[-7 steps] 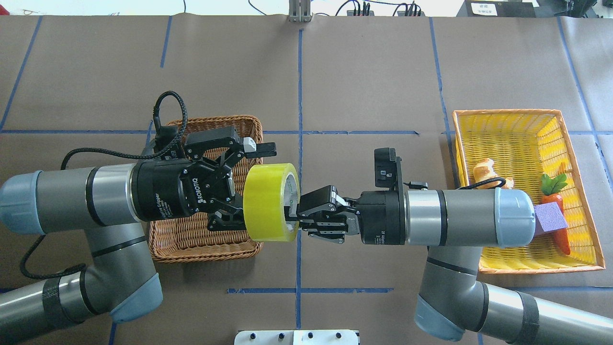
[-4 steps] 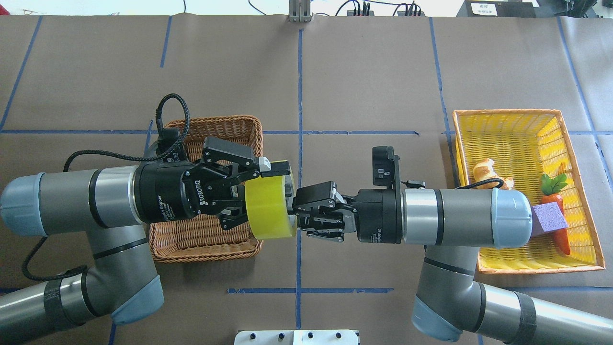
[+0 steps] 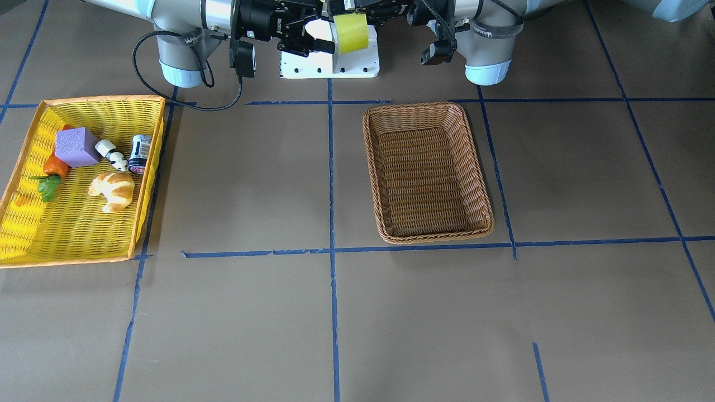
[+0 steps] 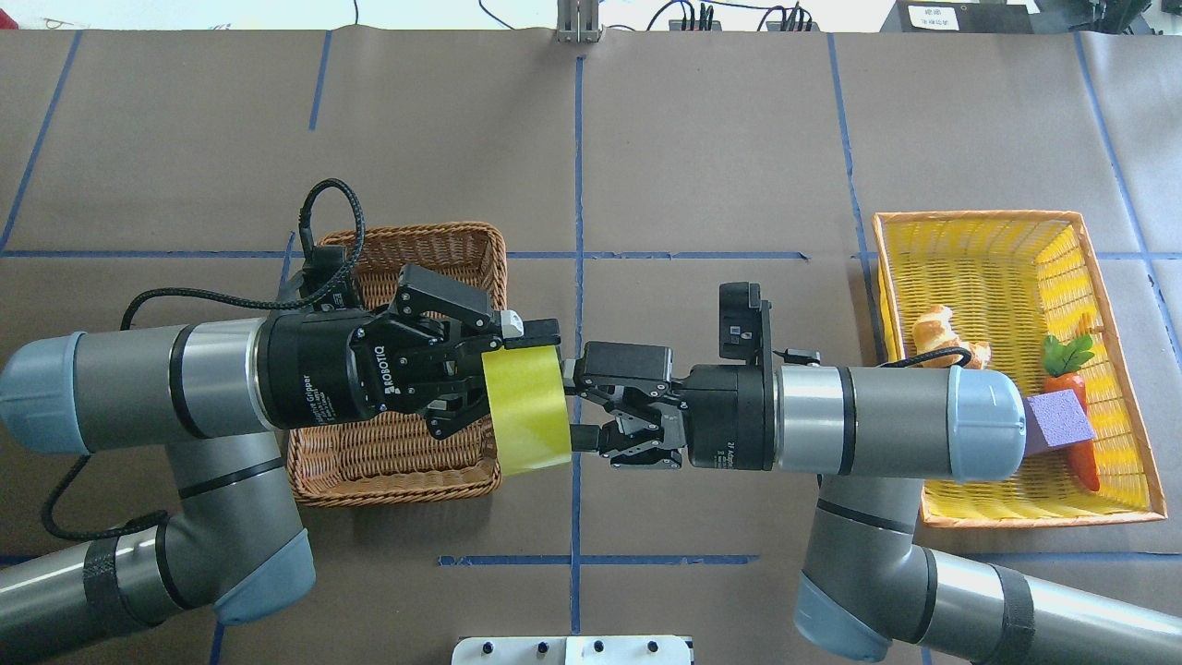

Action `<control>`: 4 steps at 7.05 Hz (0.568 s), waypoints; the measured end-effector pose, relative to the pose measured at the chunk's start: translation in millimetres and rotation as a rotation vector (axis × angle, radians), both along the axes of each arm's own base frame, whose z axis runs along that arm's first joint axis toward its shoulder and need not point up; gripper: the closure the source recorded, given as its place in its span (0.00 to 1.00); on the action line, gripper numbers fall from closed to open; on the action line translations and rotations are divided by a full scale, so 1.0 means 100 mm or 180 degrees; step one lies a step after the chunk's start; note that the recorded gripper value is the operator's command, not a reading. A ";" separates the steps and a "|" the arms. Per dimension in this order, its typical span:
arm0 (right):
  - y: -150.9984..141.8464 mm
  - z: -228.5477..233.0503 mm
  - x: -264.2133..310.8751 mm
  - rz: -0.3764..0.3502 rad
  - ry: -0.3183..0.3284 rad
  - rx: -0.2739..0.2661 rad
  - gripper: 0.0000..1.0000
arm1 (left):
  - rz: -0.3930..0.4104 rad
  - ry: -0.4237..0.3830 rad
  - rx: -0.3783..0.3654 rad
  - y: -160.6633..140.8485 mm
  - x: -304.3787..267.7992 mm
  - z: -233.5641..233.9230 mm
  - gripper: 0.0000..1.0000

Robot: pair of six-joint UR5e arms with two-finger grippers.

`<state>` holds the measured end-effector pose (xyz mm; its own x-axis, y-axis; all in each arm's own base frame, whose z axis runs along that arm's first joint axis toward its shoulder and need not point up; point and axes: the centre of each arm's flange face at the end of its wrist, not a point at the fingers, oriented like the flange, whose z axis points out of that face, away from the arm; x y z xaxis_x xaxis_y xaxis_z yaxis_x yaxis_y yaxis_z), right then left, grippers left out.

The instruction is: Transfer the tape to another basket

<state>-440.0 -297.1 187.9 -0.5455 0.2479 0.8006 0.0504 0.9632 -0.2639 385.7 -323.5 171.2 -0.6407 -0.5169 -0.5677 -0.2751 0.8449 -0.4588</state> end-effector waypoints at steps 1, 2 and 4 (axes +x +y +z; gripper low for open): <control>0.00 0.01 0.00 -0.0006 0.0006 -0.0009 0.00 | -0.0045 -0.0005 -0.0001 -0.06 -0.06 0.01 1.00; -0.01 0.03 0.00 -0.0007 0.0024 -0.0020 0.00 | -0.0123 -0.0037 -0.0018 -0.18 -0.18 0.06 1.00; -0.07 0.09 0.02 0.0036 0.0119 -0.0044 0.00 | -0.0201 -0.0176 -0.0059 -0.43 -0.45 0.22 1.00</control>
<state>-438.3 -304.0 196.6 -0.5181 0.2530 0.8170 0.0292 0.9599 -0.2788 340.3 -367.0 192.9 -0.6403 -0.4873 -0.5938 -0.1955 0.8510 -0.4875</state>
